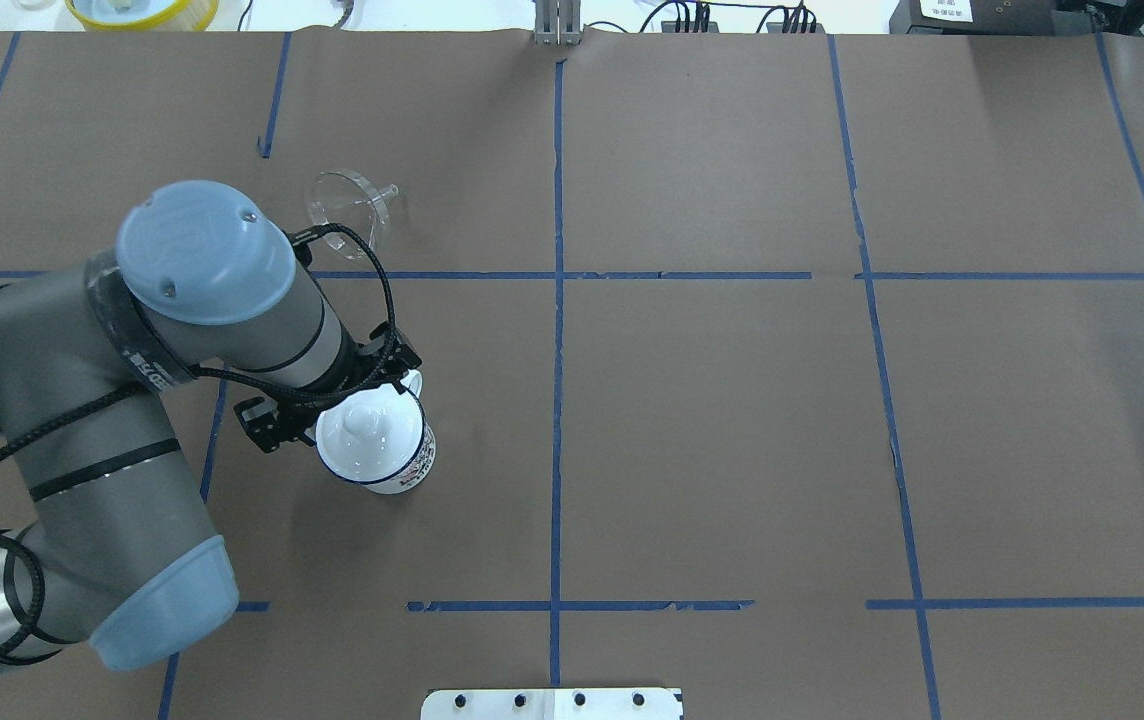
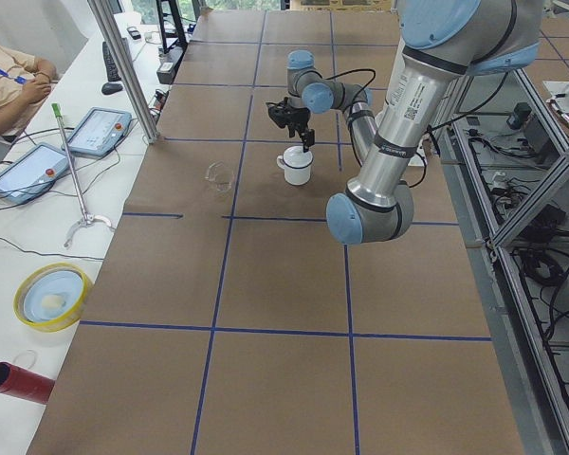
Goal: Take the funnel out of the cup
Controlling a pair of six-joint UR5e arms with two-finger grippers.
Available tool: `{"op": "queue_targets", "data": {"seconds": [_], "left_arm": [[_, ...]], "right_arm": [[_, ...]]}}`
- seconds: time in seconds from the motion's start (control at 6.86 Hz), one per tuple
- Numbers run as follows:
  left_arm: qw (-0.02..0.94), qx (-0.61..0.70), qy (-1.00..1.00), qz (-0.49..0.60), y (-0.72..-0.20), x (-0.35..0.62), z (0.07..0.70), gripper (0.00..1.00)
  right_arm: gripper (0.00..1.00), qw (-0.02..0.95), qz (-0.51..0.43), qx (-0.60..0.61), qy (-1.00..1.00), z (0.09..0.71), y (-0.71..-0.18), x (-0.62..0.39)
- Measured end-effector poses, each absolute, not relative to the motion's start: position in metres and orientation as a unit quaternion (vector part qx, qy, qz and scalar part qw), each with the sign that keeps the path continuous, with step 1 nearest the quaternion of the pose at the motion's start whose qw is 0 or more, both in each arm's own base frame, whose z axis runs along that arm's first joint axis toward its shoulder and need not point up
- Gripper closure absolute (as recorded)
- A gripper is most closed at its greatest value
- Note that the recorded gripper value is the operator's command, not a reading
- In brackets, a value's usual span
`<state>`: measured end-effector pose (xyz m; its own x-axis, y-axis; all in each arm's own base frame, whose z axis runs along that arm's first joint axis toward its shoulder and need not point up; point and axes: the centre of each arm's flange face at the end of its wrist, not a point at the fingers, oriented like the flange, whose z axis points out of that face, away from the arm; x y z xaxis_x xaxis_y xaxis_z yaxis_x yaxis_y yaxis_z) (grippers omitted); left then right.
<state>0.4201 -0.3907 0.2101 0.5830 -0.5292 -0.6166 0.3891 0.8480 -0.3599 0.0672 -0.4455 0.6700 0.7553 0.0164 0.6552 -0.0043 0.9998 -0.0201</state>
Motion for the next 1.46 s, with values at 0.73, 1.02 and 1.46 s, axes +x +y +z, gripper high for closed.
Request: {"op": "queue_targets", "data": {"seconds": [0.73, 1.02, 1.46], "left_arm": [[0.915, 0.022, 0.381, -0.132, -0.506, 0.214, 0.277, 0.0], [0.927, 0.057, 0.367, -0.05, -0.523, 0.075, 0.363, 0.0], [0.939, 0.064, 0.337, 0.04, -0.537, -0.073, 0.516, 0.0]], "right_arm": [[0.0, 0.937, 0.006, -0.009, -0.35, 0.67, -0.445, 0.067], [0.0, 0.937, 0.006, -0.009, -0.35, 0.671, -0.445, 0.067], [0.0, 0.937, 0.006, -0.009, -0.35, 0.67, -0.445, 0.067]]}}
